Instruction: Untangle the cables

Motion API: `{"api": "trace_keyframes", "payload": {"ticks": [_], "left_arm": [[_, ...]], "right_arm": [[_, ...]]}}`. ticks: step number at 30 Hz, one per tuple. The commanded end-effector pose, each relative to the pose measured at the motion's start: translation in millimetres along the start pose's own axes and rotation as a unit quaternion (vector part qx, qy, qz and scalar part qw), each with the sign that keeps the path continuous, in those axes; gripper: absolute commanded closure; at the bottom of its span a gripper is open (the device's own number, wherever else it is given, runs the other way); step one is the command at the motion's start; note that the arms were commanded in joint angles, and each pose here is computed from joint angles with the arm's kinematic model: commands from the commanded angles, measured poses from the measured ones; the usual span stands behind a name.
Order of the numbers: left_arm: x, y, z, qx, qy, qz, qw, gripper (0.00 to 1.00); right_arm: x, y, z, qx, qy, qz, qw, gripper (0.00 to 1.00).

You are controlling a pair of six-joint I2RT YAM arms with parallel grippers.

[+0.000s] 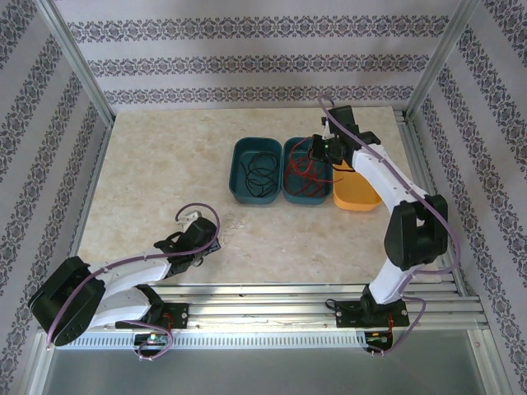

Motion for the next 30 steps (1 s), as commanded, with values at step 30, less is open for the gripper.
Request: {"api": "trace_keyframes", "payload": {"ticks": [30], "left_arm": [[4.3, 2.3, 6.1, -0.007, -0.006, 0.010, 1.000, 1.00]], "right_arm": [[-27.4, -44.4, -54.3, -0.153, 0.104, 0.059, 0.981, 0.83]]}}
Point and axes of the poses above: each hand's point on the last joint's axis, 136 mm out from that joint toward the fingers, its own z axis back along the fingers, its own y axis along the line the jaws close on, x = y × z, the point moved 4 cm from there along z, back along the fingers, and after that the axes turned 14 degrees about z, right-handed, at the moved point
